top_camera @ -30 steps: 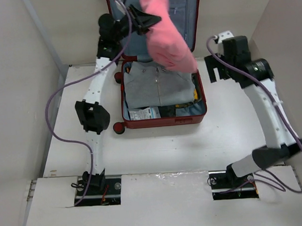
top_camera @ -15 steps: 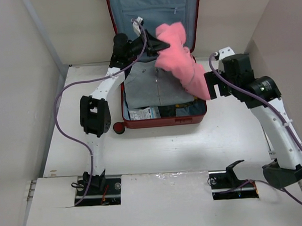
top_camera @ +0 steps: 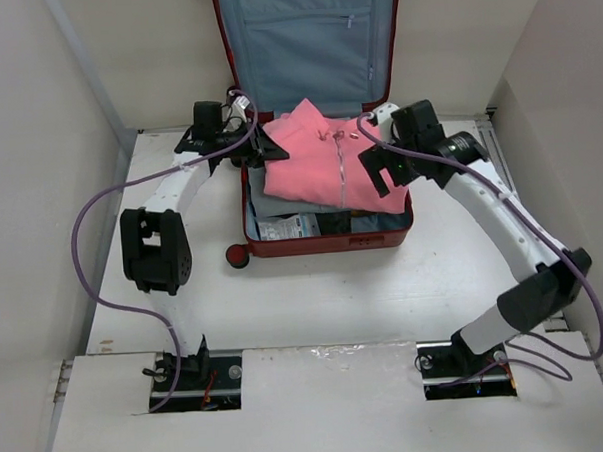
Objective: Pack the luggage
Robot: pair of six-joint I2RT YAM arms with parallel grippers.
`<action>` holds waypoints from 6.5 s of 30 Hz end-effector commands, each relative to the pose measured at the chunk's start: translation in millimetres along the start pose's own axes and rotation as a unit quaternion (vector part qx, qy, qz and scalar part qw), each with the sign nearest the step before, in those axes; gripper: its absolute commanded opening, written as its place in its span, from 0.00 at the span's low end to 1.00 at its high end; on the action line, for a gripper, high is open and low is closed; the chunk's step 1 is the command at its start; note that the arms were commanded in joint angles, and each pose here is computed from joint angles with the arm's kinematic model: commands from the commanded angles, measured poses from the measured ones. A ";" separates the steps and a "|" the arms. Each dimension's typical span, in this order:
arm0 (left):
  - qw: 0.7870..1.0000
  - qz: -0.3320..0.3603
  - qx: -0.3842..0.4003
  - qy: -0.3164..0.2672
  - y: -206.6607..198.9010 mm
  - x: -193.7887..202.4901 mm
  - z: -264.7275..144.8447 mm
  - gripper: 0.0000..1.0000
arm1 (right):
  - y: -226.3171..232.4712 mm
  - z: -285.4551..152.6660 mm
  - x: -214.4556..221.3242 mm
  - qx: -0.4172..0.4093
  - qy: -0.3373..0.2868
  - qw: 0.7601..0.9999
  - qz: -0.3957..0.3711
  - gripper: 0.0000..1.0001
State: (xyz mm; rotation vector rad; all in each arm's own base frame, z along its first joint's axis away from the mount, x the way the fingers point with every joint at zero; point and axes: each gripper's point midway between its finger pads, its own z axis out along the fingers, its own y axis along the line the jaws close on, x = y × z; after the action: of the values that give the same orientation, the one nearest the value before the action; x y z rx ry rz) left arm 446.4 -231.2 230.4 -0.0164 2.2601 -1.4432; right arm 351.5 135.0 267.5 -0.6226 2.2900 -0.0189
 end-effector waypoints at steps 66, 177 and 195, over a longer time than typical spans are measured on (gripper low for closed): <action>0.886 0.345 -0.293 -0.096 -14.5 -29.5 -24.9 0.21 | -63.2 92.6 -106.9 -0.121 -0.165 0.979 -0.023 0.37; 0.734 0.599 -0.216 0.237 44.4 70.6 -198.2 0.94 | 13.9 -7.0 46.4 -0.117 0.021 0.992 0.031 1.00; 0.715 0.630 -0.235 0.191 54.6 63.1 -175.1 0.90 | 19.5 -2.6 83.5 -0.129 0.009 0.989 0.067 1.00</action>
State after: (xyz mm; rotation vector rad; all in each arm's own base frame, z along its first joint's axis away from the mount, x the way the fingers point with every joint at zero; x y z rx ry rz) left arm 317.0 -60.8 203.5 1.5409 2.0547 -0.1408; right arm 276.8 109.2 192.7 -0.6127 2.4840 0.3145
